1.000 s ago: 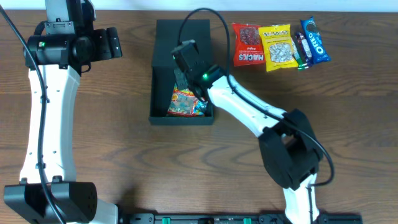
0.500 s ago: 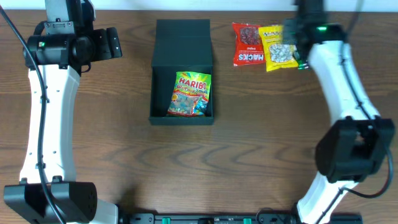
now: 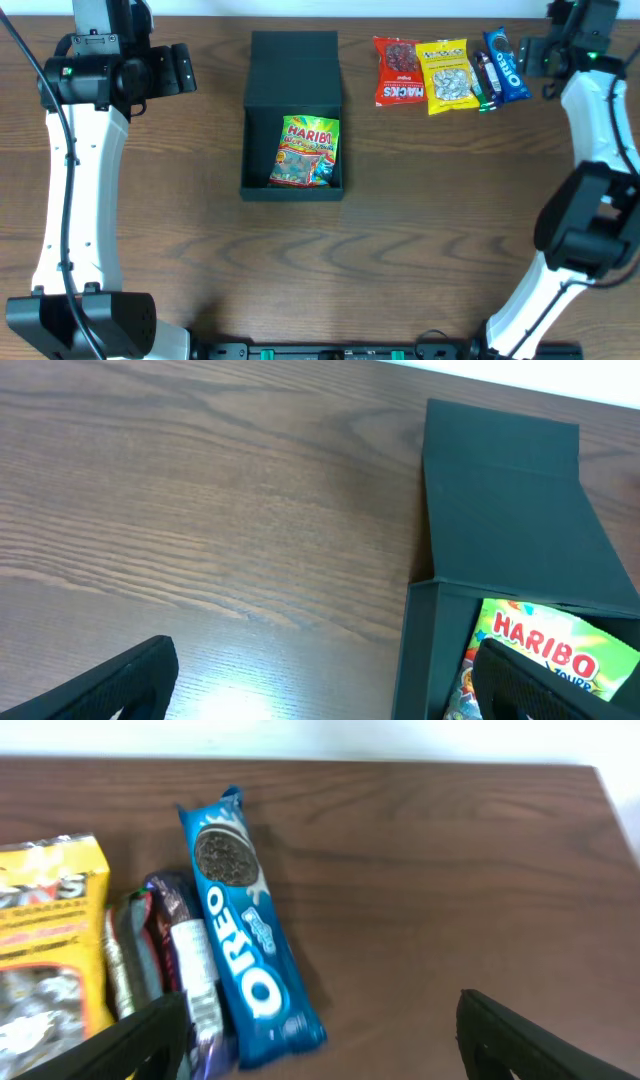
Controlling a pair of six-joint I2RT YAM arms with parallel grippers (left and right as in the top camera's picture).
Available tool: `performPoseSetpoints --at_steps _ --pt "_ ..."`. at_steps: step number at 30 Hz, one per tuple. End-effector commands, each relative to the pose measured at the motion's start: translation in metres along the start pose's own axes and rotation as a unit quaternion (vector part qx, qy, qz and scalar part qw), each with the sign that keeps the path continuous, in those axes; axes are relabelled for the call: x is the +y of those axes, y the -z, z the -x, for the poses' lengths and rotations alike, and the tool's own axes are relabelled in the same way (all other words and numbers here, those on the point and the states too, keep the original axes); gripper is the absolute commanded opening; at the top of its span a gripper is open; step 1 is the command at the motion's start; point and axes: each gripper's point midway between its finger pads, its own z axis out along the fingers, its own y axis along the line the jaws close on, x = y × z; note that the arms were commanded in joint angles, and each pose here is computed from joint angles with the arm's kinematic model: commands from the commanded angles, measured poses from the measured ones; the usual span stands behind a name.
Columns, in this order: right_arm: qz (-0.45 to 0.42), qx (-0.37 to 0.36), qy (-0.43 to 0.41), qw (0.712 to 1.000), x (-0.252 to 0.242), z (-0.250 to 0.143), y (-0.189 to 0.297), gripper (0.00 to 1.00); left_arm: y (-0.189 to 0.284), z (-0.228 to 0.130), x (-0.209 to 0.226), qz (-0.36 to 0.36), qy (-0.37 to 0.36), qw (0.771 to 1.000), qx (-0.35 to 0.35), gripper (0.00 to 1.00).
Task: Pack container
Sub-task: 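Move the right gripper to the blue Oreo pack and grasp it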
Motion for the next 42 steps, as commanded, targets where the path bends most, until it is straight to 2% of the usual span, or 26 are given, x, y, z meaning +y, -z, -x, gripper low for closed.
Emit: performPoseSetpoints --at_steps 1,6,12,24,29,42 --pt "0.012 0.002 0.037 0.999 0.007 -0.010 -0.024 0.87 0.007 0.001 -0.002 -0.013 0.003 1.000 -0.006 0.95" --pt "0.028 -0.007 0.036 0.999 0.009 -0.019 -0.059 0.87 0.007 0.001 -0.006 -0.023 0.015 1.000 -0.005 0.95" --pt "0.046 -0.006 0.063 0.997 0.018 -0.029 -0.078 0.87 0.007 0.001 -0.006 -0.023 0.041 0.999 -0.004 0.95" --pt "0.047 0.005 0.061 0.997 0.017 -0.048 -0.099 0.77 0.007 0.002 -0.006 -0.023 0.059 0.998 -0.006 0.95" --pt "0.049 0.017 0.059 0.997 0.017 -0.061 -0.110 0.77 0.007 0.002 -0.006 -0.023 0.063 0.998 -0.006 0.95" --pt "0.075 0.015 0.057 0.995 0.026 -0.066 -0.115 0.73 0.007 0.003 -0.006 -0.024 0.068 0.997 -0.007 0.95"
